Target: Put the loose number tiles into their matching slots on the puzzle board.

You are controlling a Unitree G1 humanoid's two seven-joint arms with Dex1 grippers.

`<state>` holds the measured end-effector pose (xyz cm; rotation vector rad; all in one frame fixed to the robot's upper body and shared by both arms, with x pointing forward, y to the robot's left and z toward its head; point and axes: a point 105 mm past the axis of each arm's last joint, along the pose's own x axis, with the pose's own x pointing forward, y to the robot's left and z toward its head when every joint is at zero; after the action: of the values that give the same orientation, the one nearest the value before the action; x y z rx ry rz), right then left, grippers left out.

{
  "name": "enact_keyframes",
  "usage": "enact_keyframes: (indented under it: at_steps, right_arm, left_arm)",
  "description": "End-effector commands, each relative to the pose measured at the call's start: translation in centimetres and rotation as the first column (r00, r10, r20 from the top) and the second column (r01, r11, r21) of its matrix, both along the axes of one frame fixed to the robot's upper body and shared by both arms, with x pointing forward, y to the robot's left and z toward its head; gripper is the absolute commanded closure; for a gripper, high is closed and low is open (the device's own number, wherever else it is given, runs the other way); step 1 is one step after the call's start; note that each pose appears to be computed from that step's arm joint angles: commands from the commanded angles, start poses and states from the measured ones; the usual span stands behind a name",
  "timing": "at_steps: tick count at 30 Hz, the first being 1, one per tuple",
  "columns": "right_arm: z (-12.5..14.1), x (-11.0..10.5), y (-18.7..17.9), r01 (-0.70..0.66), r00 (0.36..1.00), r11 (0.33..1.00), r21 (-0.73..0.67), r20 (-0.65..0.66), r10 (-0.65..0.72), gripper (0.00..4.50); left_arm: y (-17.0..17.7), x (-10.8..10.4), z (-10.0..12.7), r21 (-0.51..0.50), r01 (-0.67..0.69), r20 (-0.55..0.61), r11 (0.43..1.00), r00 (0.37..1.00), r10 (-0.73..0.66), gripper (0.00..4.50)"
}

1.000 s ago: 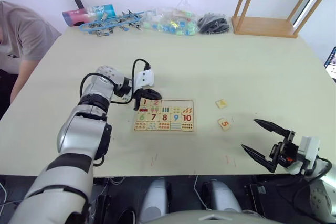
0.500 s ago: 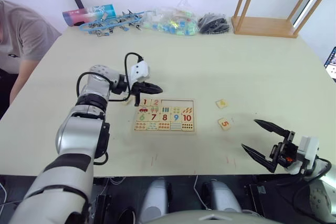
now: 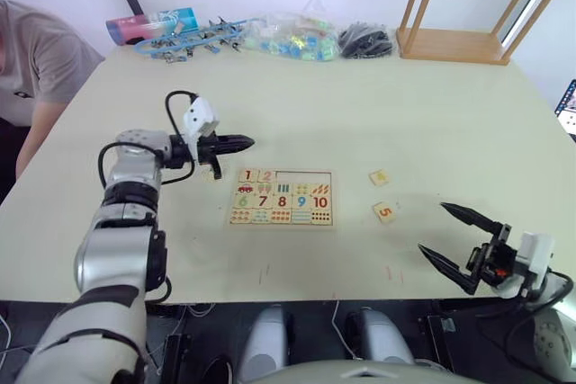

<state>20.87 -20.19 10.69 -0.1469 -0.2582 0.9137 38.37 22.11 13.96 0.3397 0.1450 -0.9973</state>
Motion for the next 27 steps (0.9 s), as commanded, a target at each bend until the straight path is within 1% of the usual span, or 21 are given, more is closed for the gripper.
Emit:
enact_keyframes:
  at_steps: [1, 6, 8, 10, 11, 12, 13, 15, 16, 18, 19, 20, 27]
  right_arm:
    - [0.9, 0.0, -1.3, 0.047, 0.999, 0.999, 0.006, 0.017, -0.047, 0.00]
    - [0.9, -0.1, -2.4, 0.086, 0.996, 0.996, 0.007, -0.020, -0.086, 0.00]
    - [0.8, -0.3, -2.8, 0.096, 0.995, 0.995, -0.001, -0.033, -0.096, 0.00]
    - [0.5, -0.4, -3.1, 0.112, 0.992, 0.994, -0.003, -0.053, -0.112, 0.00]
    - [0.4, -0.4, -3.3, 0.122, 0.991, 0.993, -0.002, -0.064, -0.122, 0.00]
    - [0.1, -0.4, -3.4, 0.135, 0.988, 0.991, -0.006, -0.075, -0.135, 0.00]
    - [0.0, -0.4, -3.4, 0.144, 0.986, 0.990, -0.004, -0.085, -0.144, 0.00]
    - [-0.2, -0.4, -3.5, 0.159, 0.983, 0.987, -0.003, -0.097, -0.158, 0.00]
    - [-0.3, -0.4, -3.6, 0.167, 0.981, 0.986, -0.004, -0.101, -0.167, 0.00]
    - [-0.4, -0.5, -3.8, 0.181, 0.977, 0.983, -0.005, -0.111, -0.181, 0.00]
    - [-0.5, -0.6, -3.9, 0.185, 0.976, 0.983, -0.006, -0.116, -0.184, 0.00]
    - [-0.6, -0.7, -4.0, 0.187, 0.975, 0.982, -0.008, -0.122, -0.187, 0.00]
    - [-0.8, -1.5, -4.7, 0.205, 0.967, 0.979, -0.017, -0.149, -0.206, 0.00]
  left_arm:
    - [1.5, -0.8, 1.1, -0.044, -0.048, 0.056, 0.998, 0.997, 0.051, 4.43]
    - [3.5, -3.2, -0.2, -0.059, -0.121, 0.035, 0.991, 0.992, 0.124, 4.43]
    - [4.2, -3.9, -0.7, -0.056, -0.157, 0.034, 0.986, 0.987, 0.159, 4.06]
    - [5.2, -5.1, -1.4, -0.037, -0.192, 0.030, 0.981, 0.981, 0.194, 3.45]
    - [5.7, -5.7, -1.8, -0.033, -0.210, 0.029, 0.977, 0.977, 0.211, 3.01]
    - [6.1, -6.6, -2.3, -0.033, -0.229, 0.027, 0.973, 0.973, 0.230, 2.75]
    - [6.3, -7.5, -2.7, -0.043, -0.243, 0.019, 0.969, 0.969, 0.244, 2.64]
    - [6.5, -8.6, -3.1, -0.047, -0.262, 0.009, 0.964, 0.965, 0.263, 2.01]
    - [6.8, -9.3, -3.3, -0.048, -0.279, 0.001, 0.959, 0.960, 0.279, 1.78]
    - [7.2, -10.4, -3.7, -0.039, -0.303, -0.007, 0.952, 0.953, 0.303, 0.94]
    - [7.5, -10.9, -3.8, -0.043, -0.315, -0.015, 0.948, 0.949, 0.315, 0.39]
    - [7.7, -11.4, -3.9, -0.041, -0.323, -0.017, 0.946, 0.946, 0.322, 0.03]
    - [9.0, -13.2, -4.4, -0.021, -0.378, -0.035, 0.926, 0.926, 0.377, 0.03]
